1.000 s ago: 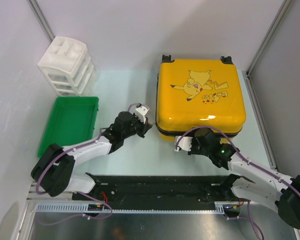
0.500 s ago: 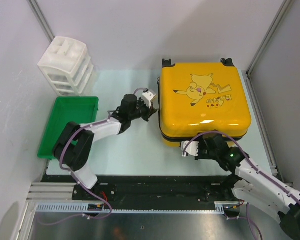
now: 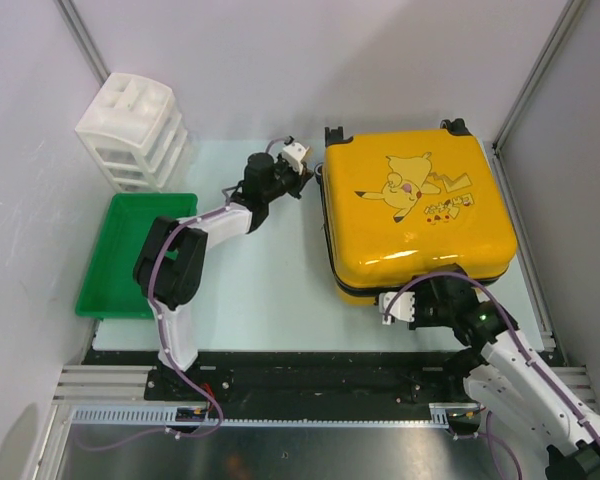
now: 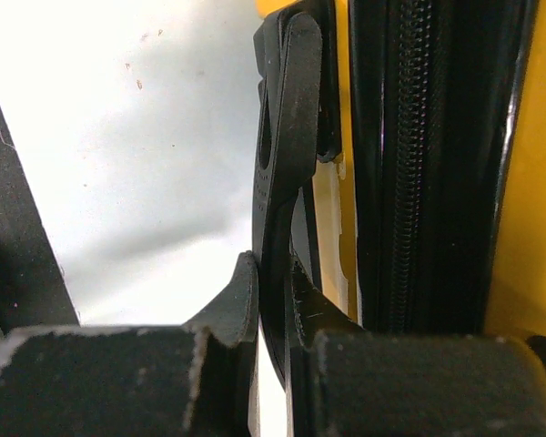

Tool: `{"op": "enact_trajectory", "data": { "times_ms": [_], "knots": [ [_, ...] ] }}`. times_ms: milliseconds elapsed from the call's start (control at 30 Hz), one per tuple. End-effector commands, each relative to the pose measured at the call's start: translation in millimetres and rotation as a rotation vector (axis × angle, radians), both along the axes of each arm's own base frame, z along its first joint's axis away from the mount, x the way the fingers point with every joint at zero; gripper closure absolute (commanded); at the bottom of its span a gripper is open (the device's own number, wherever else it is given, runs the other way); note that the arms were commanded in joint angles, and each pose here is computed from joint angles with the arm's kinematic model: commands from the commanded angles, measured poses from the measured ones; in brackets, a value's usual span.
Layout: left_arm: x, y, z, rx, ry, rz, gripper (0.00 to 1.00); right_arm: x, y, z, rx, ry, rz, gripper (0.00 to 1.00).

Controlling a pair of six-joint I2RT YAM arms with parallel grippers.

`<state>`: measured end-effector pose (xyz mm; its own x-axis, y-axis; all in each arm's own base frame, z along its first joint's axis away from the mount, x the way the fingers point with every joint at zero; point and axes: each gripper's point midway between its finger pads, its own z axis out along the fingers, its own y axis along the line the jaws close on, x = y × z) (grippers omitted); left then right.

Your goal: Open, take out, and arrange the luggage

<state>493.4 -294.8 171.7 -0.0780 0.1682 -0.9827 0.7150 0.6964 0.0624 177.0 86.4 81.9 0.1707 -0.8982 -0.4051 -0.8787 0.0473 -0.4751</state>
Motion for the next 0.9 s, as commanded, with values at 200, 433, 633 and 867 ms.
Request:
{"op": "enact_trajectory", "data": {
  "times_ms": [200,433,633,867],
  "knots": [
    [24,41,74,-0.048,-0.047,0.04,0.2,-23,4,44,0.093,0.119,-0.068,0.32],
    [67,53,126,-0.147,0.062,0.107,0.07,-33,38,108,0.336,0.202,-0.202,0.25],
    [95,25,141,-0.281,0.121,0.076,0.05,37,17,171,0.523,0.057,-0.637,0.18],
    [68,9,124,-0.267,0.186,0.024,0.03,162,-60,252,0.925,0.003,-1.05,0.16]
  ]
}}
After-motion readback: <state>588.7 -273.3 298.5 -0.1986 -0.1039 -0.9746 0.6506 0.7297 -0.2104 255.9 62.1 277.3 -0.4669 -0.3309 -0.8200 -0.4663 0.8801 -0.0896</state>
